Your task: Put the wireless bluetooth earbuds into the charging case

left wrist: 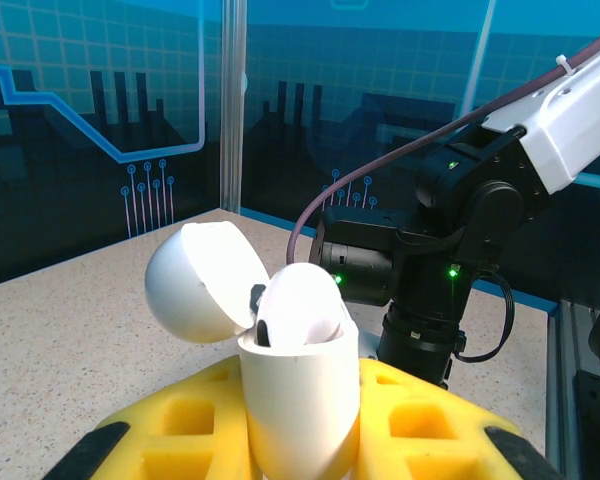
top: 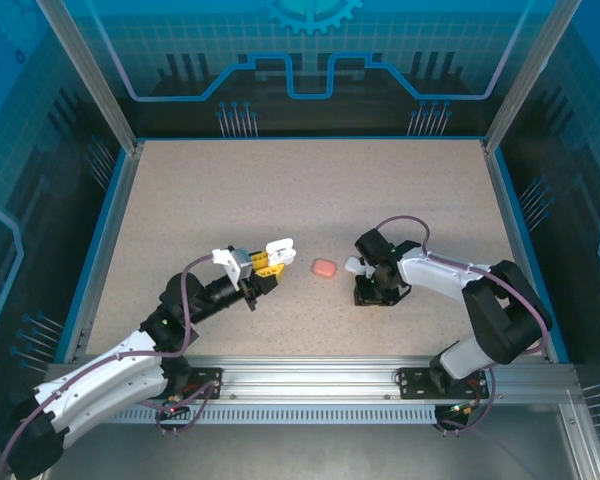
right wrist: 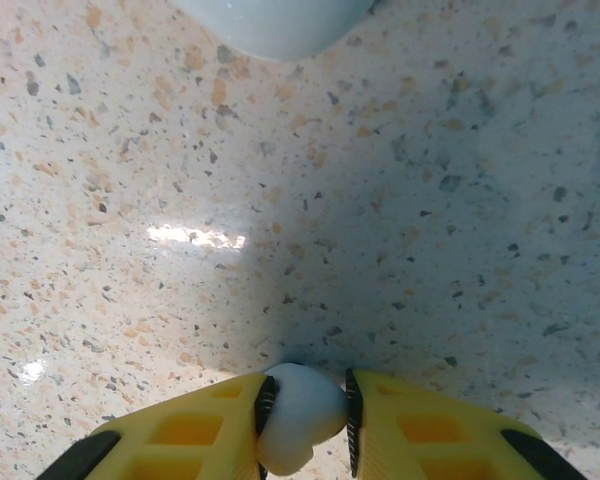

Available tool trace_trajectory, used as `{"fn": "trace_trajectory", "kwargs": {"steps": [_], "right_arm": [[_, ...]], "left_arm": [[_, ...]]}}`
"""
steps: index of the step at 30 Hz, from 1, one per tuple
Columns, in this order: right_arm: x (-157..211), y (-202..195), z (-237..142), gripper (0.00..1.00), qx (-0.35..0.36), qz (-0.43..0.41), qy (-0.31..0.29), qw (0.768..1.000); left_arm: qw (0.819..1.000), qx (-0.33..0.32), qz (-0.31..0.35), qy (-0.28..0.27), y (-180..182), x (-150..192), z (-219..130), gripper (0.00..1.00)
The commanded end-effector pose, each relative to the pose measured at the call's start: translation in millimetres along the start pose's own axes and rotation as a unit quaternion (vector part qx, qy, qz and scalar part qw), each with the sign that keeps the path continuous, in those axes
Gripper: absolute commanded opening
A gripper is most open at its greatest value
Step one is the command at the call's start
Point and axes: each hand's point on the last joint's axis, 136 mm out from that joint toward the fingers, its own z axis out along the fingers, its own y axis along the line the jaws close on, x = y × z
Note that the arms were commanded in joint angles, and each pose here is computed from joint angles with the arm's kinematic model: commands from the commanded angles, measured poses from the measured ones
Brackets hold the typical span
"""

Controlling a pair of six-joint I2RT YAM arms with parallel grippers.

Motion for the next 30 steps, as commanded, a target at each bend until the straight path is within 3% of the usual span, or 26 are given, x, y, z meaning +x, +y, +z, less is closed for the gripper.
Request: {"fn": "trace_trajectory", "kwargs": {"steps": [1, 11, 18, 22, 30], "right_arm": [[1, -4, 6, 0.27, 0.013, -0.006, 0.005, 1.0], [-9, -7, -26, 0.26, 0.034, -0.039, -0.043, 0.998], [-31, 12, -86, 0.26, 0.024, -0.129, -0.156, 0.979], [-36, 31, -124, 0.25, -0.005, -0.197, -0.23, 0.953], [-34, 84, -222, 0.26, -0.062, -0.322, -0.401, 0.855]], "left_arm": [[1.0, -0.002, 0.014, -0.016, -1, -9, -2, 0.0], [1.0, 0.0, 0.009, -0.007, -1, -3, 1, 0.0], [1.0, 0.019, -0.014, 0.004, -4, 5, 13, 0.0], [0.999, 0.032, -0.03, 0.013, -6, 9, 23, 0.0], [0.995, 0.063, -0.069, 0.028, -12, 15, 43, 0.0]]}}
